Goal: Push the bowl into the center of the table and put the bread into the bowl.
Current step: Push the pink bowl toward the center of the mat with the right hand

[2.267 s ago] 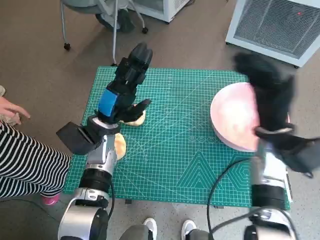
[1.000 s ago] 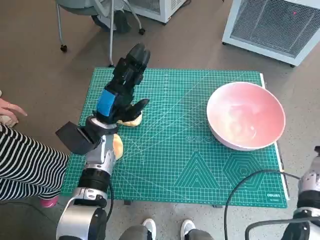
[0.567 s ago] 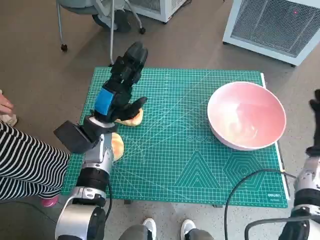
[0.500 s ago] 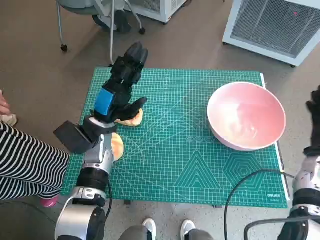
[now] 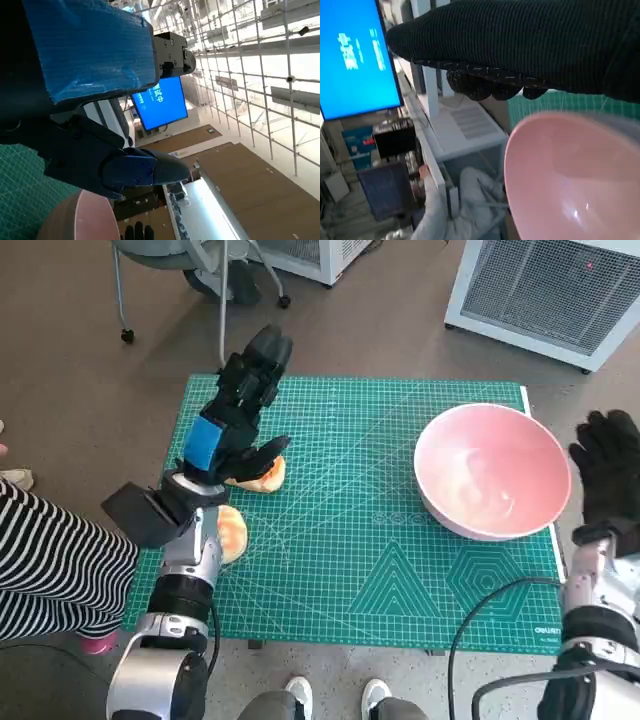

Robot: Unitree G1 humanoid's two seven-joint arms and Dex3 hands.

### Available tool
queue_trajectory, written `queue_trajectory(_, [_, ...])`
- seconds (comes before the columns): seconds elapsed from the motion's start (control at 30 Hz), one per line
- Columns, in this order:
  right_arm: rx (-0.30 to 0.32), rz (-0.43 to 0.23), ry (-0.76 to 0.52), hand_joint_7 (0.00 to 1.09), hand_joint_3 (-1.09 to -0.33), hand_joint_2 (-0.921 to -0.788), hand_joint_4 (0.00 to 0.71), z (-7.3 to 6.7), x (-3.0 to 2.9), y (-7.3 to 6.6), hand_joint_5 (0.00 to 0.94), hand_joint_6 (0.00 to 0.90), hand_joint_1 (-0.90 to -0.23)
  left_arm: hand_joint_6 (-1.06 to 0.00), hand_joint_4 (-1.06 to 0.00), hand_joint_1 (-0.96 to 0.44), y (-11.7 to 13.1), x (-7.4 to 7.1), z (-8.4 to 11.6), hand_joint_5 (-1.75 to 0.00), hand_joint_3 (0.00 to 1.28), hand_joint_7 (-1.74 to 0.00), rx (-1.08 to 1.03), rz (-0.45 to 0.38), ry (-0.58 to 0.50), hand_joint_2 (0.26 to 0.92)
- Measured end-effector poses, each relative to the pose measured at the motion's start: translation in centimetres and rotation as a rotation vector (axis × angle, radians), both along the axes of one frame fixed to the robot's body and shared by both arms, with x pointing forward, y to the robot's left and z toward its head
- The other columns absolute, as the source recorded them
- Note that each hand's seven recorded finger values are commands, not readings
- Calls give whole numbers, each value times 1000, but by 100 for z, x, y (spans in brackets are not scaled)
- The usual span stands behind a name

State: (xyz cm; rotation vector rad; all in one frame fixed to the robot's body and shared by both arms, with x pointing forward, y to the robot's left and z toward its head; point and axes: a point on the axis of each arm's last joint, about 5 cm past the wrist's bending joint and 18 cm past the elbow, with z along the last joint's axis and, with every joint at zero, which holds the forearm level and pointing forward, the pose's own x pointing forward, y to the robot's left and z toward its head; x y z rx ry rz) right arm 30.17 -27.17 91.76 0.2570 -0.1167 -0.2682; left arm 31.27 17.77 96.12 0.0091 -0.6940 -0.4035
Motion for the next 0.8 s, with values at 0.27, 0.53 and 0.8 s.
queue_trajectory(0.27, [-23, 81, 14, 232, -819, -921, 88, -12, 71, 182, 6, 61, -624, -11, -79, -708, 31, -13, -13, -4, 321, -296, 6, 12, -1, 921])
queue_trajectory(0.53, [-23, 130, 27, 230, -824, -921, 117, -34, 111, 324, 17, 88, -639, -14, -77, -699, 38, -25, -35, -2, 319, -290, 4, 16, 6, 921])
queue_trajectory(0.8, [-50, 190, 39, 225, -818, -921, 128, -33, 156, 469, 15, 107, -647, -18, -77, -699, 43, -33, -52, -2, 318, -282, 2, 21, 12, 921])
